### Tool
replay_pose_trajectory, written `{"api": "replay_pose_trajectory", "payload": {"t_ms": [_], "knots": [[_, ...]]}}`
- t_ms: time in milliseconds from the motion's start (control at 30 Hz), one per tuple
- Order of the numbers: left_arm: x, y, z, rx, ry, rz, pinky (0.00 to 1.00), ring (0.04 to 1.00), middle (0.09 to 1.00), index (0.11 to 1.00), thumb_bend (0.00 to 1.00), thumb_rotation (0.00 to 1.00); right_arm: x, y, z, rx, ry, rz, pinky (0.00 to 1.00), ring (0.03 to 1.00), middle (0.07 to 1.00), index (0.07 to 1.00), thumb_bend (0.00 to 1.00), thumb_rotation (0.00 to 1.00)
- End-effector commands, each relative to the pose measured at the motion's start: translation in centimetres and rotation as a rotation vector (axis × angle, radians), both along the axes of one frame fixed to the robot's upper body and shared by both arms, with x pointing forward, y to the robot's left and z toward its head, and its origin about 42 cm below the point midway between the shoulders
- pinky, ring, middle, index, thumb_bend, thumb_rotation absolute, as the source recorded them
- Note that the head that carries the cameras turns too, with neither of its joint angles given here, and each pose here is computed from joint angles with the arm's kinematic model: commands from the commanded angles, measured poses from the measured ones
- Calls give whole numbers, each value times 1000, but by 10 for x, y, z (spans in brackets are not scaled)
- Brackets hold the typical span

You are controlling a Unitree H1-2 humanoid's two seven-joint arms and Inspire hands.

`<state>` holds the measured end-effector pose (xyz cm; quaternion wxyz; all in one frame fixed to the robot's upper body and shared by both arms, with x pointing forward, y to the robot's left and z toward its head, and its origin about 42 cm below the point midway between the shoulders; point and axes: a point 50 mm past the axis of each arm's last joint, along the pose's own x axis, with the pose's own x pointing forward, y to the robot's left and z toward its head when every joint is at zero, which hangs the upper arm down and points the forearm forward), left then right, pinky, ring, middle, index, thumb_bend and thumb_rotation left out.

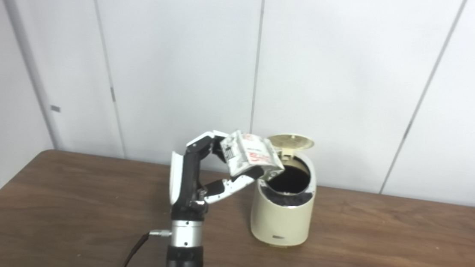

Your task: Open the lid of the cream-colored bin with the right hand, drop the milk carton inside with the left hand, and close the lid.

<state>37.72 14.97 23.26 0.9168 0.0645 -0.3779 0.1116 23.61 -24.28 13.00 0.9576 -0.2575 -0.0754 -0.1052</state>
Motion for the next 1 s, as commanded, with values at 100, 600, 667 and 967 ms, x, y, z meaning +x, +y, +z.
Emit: {"api": "replay_pose_trajectory", "payload": {"t_ms": [100, 600, 667, 967], "knots": [[10, -11, 18, 3, -75, -68, 362, 456, 497, 472, 503, 0, -4, 11, 8, -9, -33, 8, 513, 642, 679, 678, 239, 316], [40, -28, -7, 58, 28, -86, 377, 450, 488, 480, 503, 0, -10, 23, 14, 30, -24, 6, 531, 653, 689, 685, 279, 139], [44, -30, -12, 68, 44, -75, 378, 452, 487, 478, 504, 0, -11, 24, 15, 31, -22, 5, 536, 657, 692, 688, 281, 142], [57, -35, -22, 100, 78, -34, 355, 448, 498, 469, 503, 0, -13, 30, 16, 54, -21, 9, 554, 666, 697, 693, 294, 175]]}}
